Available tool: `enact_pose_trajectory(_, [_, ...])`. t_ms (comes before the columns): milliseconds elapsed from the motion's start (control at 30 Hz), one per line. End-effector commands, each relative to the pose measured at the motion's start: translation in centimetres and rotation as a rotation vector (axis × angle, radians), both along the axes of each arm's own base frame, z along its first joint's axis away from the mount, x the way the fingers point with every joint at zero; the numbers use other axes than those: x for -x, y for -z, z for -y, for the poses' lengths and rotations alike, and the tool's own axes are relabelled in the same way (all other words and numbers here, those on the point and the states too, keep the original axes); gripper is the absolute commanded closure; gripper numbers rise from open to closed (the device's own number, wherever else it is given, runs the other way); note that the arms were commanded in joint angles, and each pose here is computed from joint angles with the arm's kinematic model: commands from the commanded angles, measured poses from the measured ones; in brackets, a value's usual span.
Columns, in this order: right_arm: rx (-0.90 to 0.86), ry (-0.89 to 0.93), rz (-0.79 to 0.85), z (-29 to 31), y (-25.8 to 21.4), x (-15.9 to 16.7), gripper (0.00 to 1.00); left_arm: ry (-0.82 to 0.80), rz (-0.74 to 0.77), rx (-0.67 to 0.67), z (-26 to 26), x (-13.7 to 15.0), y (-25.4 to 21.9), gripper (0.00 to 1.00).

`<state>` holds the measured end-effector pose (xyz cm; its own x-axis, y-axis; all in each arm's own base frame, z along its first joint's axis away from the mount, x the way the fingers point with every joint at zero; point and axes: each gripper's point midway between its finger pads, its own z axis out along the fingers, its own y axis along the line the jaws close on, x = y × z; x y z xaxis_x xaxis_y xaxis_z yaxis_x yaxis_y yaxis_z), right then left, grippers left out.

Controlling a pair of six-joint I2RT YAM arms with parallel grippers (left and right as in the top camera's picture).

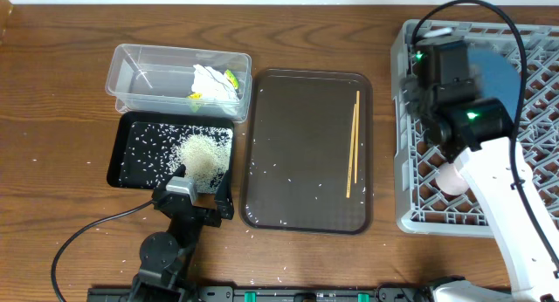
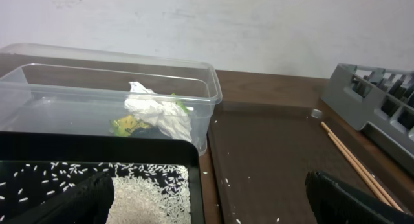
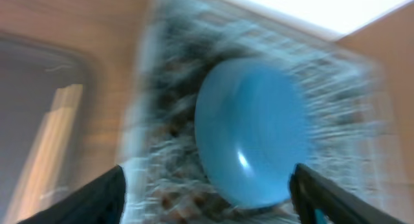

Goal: Sort waste into correct bins and load items into the dishwasher rack
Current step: 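Move the right gripper down to the chopsticks on the brown tray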

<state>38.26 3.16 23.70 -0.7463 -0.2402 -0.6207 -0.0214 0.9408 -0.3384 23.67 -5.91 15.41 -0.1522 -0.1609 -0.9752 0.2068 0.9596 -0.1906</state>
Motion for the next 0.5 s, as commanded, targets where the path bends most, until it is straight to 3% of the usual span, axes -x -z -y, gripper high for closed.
enact_pose_trajectory(0, [-0.451,-0.053,-0.143,-7.4,2.5,2.1,0.28,-0.010,-0.038,-0.021,-0.2,-0.1,1.7,0.03])
enact_pose_trajectory(100, [-0.654,-0.026,-0.303,-11.3,4.7,4.5,0.42,-0.010,-0.038,-0.021,-0.2,-0.1,1.7,0.03])
enact_pose_trajectory(167, [-0.675,0.034,-0.361,-12.4,6.4,5.3,0.53,-0.010,-0.038,-0.021,-0.2,-0.1,1.7,0.03])
enact_pose_trajectory(333, [-0.547,0.257,-0.386,-12.0,12.0,5.0,0.59,-0.010,-0.038,-0.021,-0.2,-0.1,1.7,0.03])
enact_pose_trajectory(467, [-0.525,0.271,-0.469,-12.9,15.7,4.8,0.61,-0.010,-0.038,-0.021,-0.2,-0.1,1.7,0.03])
